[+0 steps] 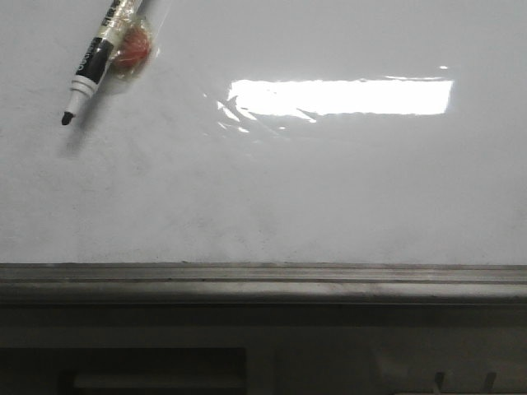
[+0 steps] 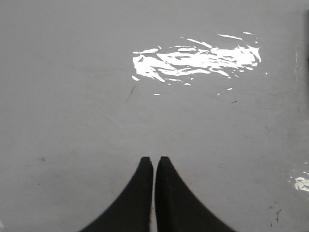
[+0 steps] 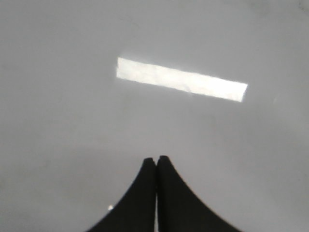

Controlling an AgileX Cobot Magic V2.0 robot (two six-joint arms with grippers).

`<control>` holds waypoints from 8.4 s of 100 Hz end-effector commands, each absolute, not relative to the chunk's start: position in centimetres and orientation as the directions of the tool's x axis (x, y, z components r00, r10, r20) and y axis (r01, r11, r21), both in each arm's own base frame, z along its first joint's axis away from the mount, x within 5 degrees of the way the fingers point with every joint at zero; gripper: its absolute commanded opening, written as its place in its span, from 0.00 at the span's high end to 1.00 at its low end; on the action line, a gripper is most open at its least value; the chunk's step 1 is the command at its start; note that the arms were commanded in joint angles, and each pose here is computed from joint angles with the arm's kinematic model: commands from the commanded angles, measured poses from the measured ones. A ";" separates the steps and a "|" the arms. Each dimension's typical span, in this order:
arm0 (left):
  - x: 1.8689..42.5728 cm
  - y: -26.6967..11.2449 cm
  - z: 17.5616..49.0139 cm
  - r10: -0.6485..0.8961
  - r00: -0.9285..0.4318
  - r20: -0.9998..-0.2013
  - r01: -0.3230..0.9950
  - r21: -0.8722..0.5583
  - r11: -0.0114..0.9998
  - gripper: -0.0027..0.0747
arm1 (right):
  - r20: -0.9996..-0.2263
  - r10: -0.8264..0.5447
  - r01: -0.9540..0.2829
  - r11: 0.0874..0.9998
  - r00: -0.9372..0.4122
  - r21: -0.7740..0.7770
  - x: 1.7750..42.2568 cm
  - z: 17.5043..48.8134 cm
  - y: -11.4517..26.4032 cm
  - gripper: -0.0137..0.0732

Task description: Write number 6 on whiteboard

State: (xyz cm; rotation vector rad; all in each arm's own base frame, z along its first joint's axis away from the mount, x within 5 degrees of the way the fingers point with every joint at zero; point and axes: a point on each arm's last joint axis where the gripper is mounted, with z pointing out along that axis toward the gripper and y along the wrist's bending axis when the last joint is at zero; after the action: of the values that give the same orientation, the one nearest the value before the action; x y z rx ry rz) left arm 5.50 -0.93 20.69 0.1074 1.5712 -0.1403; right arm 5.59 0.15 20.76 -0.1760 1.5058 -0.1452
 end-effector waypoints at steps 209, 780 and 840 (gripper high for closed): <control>18.4 -10.3 31.4 -0.053 -0.440 -0.896 0.591 -0.334 0.734 0.41 | -0.872 0.128 -0.198 0.949 -0.472 0.246 12.2 29.2 2.7 0.31; 11.6 -10.4 32.4 0.183 -0.150 -0.972 0.773 0.000 0.635 0.33 | -0.869 -0.296 -0.800 0.576 -0.396 0.168 15.0 34.8 12.4 0.89; 13.7 -20.0 32.8 0.323 -0.071 -0.944 0.894 0.083 0.440 0.39 | -0.862 -0.352 -0.853 0.498 -0.365 0.158 15.1 37.3 13.1 0.89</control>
State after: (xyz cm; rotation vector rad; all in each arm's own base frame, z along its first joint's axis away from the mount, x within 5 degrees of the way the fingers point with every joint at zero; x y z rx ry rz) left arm 13.24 -19.72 31.17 1.1449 1.6728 -0.6799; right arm 15.08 13.11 35.83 -1.0312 1.9984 0.7768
